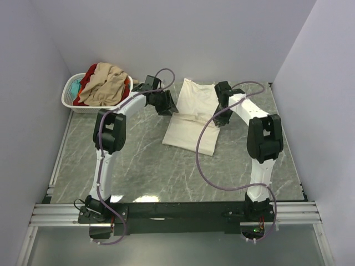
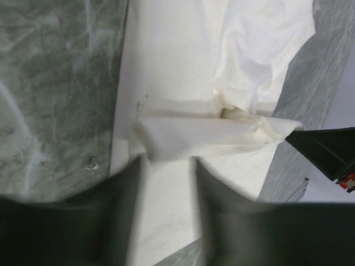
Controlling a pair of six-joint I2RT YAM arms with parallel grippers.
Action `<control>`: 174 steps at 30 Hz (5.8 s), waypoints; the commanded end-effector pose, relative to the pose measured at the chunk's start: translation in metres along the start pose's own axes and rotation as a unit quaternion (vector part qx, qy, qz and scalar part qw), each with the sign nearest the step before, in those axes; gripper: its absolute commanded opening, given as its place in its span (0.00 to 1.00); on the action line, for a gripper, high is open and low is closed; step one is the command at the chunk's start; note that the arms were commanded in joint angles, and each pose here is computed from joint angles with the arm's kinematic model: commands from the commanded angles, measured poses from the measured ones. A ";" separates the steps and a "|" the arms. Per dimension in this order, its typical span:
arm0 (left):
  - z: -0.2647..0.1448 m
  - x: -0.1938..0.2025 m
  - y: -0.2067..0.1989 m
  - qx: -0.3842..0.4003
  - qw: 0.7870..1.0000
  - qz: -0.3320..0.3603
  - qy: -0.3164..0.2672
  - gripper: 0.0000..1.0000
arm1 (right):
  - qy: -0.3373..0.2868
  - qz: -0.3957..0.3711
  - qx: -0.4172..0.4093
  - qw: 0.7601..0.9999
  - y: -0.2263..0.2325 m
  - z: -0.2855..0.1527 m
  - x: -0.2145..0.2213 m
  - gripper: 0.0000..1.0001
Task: Fold and stack the t-shirts
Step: Fold the tshirt
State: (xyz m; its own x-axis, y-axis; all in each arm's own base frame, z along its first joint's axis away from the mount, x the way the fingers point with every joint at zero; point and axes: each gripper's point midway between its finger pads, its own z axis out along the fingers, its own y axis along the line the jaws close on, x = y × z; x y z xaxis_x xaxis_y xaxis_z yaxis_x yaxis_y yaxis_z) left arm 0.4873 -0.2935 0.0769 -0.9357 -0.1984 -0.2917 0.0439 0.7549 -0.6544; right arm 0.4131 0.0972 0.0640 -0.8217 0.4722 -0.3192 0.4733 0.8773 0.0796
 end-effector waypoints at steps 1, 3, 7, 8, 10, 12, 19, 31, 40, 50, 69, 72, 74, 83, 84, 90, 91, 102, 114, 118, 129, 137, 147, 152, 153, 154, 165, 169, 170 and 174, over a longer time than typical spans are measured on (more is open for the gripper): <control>-0.012 -0.021 -0.014 0.021 0.999 0.021 -0.029 0.59 | -0.015 -0.009 -0.022 1.000 0.010 -0.008 -0.021 0.31; -0.017 -0.024 -0.015 0.016 0.999 0.030 -0.039 0.69 | -0.023 -0.012 -0.034 0.999 0.015 -0.016 -0.026 0.44; -0.030 -0.015 -0.011 0.003 0.998 0.037 -0.044 0.75 | -0.053 -0.011 -0.054 0.997 0.020 -0.038 -0.040 0.51; -0.033 -0.011 -0.009 0.001 0.998 0.039 -0.042 0.75 | -0.061 -0.009 -0.060 0.996 0.019 -0.047 -0.042 0.52; -0.037 0.003 0.001 -0.014 0.999 0.037 -0.034 0.74 | -0.060 -0.010 -0.060 0.996 0.015 -0.050 -0.038 0.52; -0.037 0.021 0.015 -0.030 0.999 0.036 -0.016 0.73 | -0.052 -0.009 -0.063 0.997 0.011 -0.052 -0.028 0.52; -0.047 0.063 0.026 -0.029 0.999 0.038 0.013 0.69 | -0.009 -0.007 -0.082 0.997 -0.005 -0.046 0.019 0.51; -0.056 0.112 0.043 -0.060 0.996 0.048 0.044 0.65 | 0.061 0.002 -0.114 0.992 -0.025 -0.031 0.108 0.47; -0.058 0.127 0.053 -0.089 0.994 0.047 0.047 0.57 | 0.086 -0.008 -0.109 0.990 -0.029 -0.017 0.133 0.42; -0.052 0.138 0.064 -0.108 0.992 0.044 0.056 0.44 | 0.119 -0.012 -0.088 0.989 -0.037 0.000 0.152 0.37; -0.040 0.163 0.068 -0.082 0.992 0.016 0.092 0.00 | 0.145 -0.010 -0.091 0.985 -0.034 0.007 0.167 0.11; -0.045 0.160 0.065 -0.080 0.993 0.017 0.085 0.00 | 0.143 -0.019 -0.088 0.986 -0.035 0.003 0.164 0.03; -0.048 0.159 0.063 -0.081 0.993 0.020 0.080 0.00 | 0.139 -0.026 -0.084 0.986 -0.038 0.000 0.163 0.00; -0.077 0.173 0.050 -0.067 0.995 0.011 0.074 0.00 | 0.130 -0.059 -0.074 0.987 -0.053 -0.023 0.178 0.00; -0.084 0.171 0.045 -0.062 0.996 0.014 0.066 0.00 | 0.131 -0.062 -0.072 0.987 -0.056 -0.027 0.181 0.00; -0.111 0.185 0.036 -0.065 0.996 0.018 0.062 0.00 | 0.127 -0.070 -0.079 0.986 -0.069 -0.048 0.199 0.00; -0.114 0.187 0.035 -0.066 0.996 0.017 0.061 0.00 | 0.118 -0.070 -0.086 0.987 -0.070 -0.054 0.199 0.00; -0.175 0.223 0.009 -0.054 0.998 0.020 0.031 0.00 | 0.101 -0.074 -0.105 0.987 -0.089 -0.101 0.233 0.00; -0.249 0.250 -0.018 -0.029 1.000 0.006 -0.007 0.00 | 0.074 -0.060 -0.165 0.982 -0.090 -0.171 0.249 0.00; -0.260 0.243 -0.033 -0.004 1.000 0.000 -0.028 0.00 | 0.046 -0.052 -0.183 0.981 -0.080 -0.189 0.234 0.00; -0.245 0.192 -0.059 0.000 0.997 0.011 -0.081 0.00 | -0.037 -0.009 -0.195 0.980 -0.049 -0.194 0.185 0.00; -0.222 0.155 -0.050 0.006 0.997 -0.002 -0.082 0.00 | -0.061 0.013 -0.192 0.979 -0.033 -0.185 0.141 0.00; -0.198 0.099 -0.041 0.010 0.997 0.007 -0.076 0.00 | -0.064 0.008 -0.161 0.985 -0.016 -0.161 0.087 0.00; -0.180 0.068 -0.035 0.013 0.997 -0.002 -0.069 0.00 | -0.064 0.000 -0.150 0.987 -0.002 -0.151 0.057 0.00; -0.180 0.060 -0.035 0.018 0.997 -0.002 -0.074 0.00 | -0.056 -0.004 -0.139 0.989 0.001 -0.140 0.054 0.00; -0.176 0.057 -0.032 0.017 0.997 -0.006 -0.071 0.00 | -0.062 -0.003 -0.141 0.988 0.006 -0.143 0.044 0.00; -0.124 0.014 -0.006 0.040 0.998 -0.029 -0.039 0.00 | -0.031 -0.008 -0.100 0.995 0.024 -0.087 0.003 0.00; -0.109 0.003 0.005 0.034 0.998 -0.034 -0.033 0.00 | -0.019 -0.009 -0.092 0.995 0.027 -0.069 -0.005 0.00; -0.104 0.003 0.010 0.029 0.998 -0.038 -0.030 0.00 | -0.018 -0.008 -0.093 0.996 0.028 -0.066 -0.007 0.00; -0.097 -0.009 0.014 0.028 0.998 -0.043 -0.037 0.00 | -0.006 -0.011 -0.085 0.996 0.032 -0.049 -0.012 0.00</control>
State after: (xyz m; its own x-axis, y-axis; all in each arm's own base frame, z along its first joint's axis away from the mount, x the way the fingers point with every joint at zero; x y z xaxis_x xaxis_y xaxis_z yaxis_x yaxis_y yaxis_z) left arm 0.4365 -0.2257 0.1180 -0.9349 -0.2983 -0.1924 -0.0804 0.7058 -0.7038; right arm 0.4042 0.1354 0.1084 -0.8409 0.4589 -0.2868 0.4000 0.8841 0.2417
